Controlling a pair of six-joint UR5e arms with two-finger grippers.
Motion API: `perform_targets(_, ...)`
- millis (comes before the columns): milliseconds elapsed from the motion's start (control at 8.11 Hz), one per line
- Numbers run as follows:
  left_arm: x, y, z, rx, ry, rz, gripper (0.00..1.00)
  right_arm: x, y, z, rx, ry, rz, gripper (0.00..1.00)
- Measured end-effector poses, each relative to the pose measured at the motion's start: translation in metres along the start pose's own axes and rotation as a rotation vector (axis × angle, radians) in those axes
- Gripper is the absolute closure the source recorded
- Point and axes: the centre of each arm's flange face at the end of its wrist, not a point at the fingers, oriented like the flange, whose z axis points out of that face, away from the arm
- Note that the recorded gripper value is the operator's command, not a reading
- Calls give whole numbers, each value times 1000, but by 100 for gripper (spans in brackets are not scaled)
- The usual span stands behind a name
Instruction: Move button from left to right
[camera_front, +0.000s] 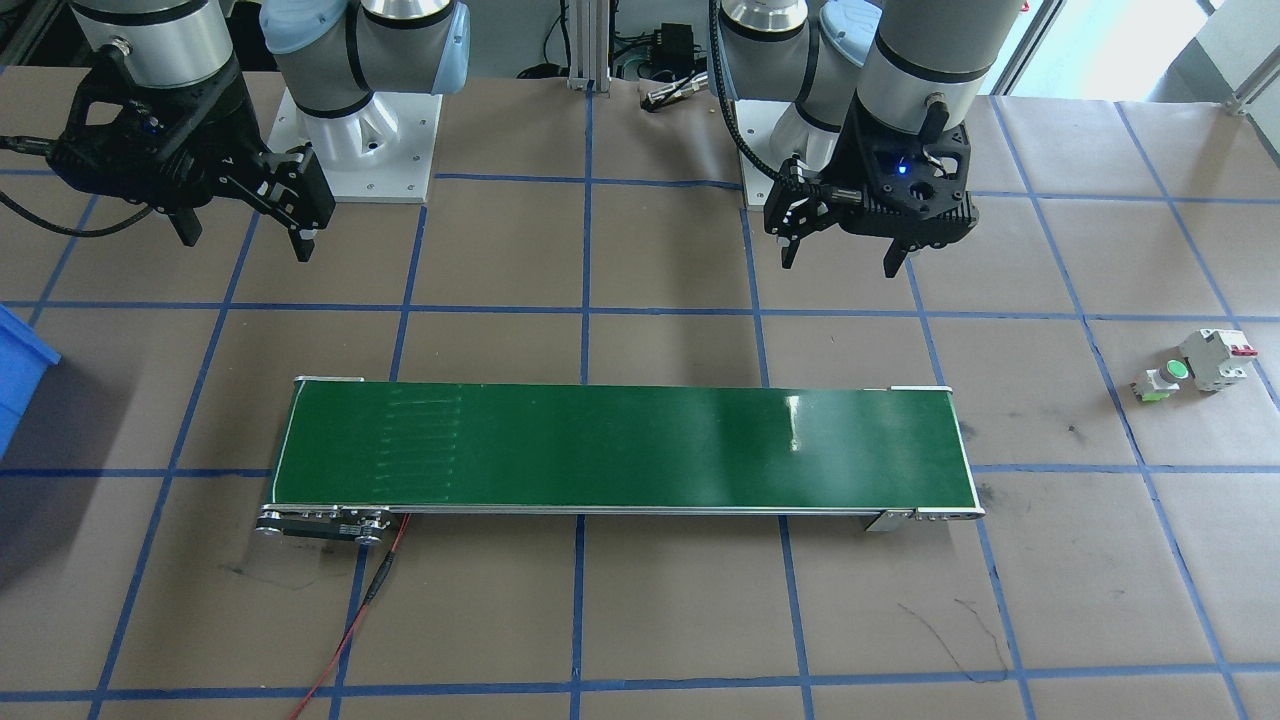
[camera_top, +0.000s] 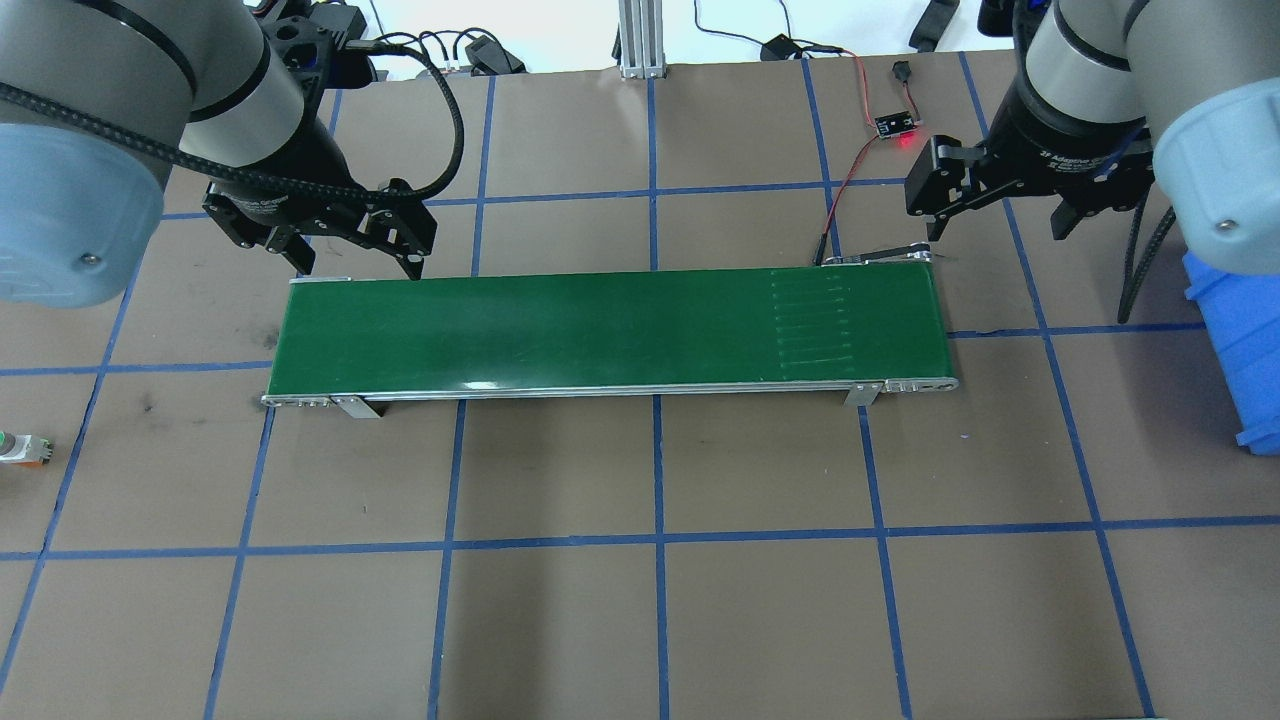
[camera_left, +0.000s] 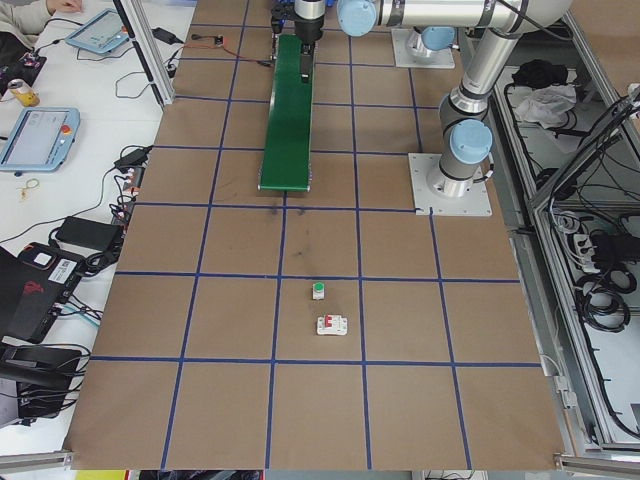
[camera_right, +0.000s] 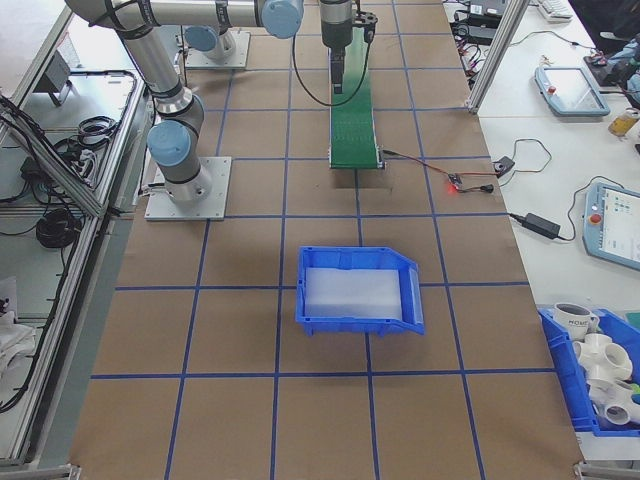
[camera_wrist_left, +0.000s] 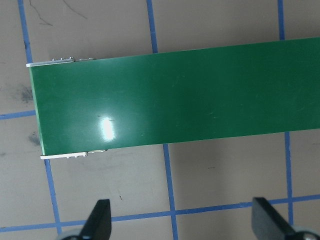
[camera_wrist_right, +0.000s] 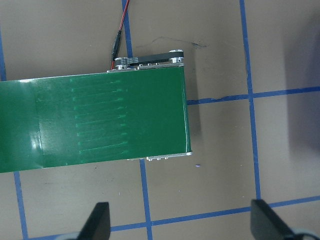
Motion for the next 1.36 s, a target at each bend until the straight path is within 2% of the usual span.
perform_targets(247, -5, 1, -3, 9, 4, 19, 0, 0, 0, 0, -1, 0, 0, 0)
perform_targets(493, -43, -1, -5, 7, -14, 82, 0, 0, 0, 0, -2, 0, -1, 0)
perform_targets(740, -144, -1, 16, -53, -55, 34, 0, 0, 0, 0, -2, 0, -2, 0)
perform_targets(863, -195, 5, 32, -80, -58, 17, 0, 0, 0, 0, -2, 0, -2, 0)
perform_targets(1233, -324, 33, 98, -101, -64, -120, 0, 0, 0, 0, -2, 1, -2, 0)
perform_targets(1356, -369, 43, 122, -99, -71, -95, 0, 0, 0, 1, -2, 0, -2, 0)
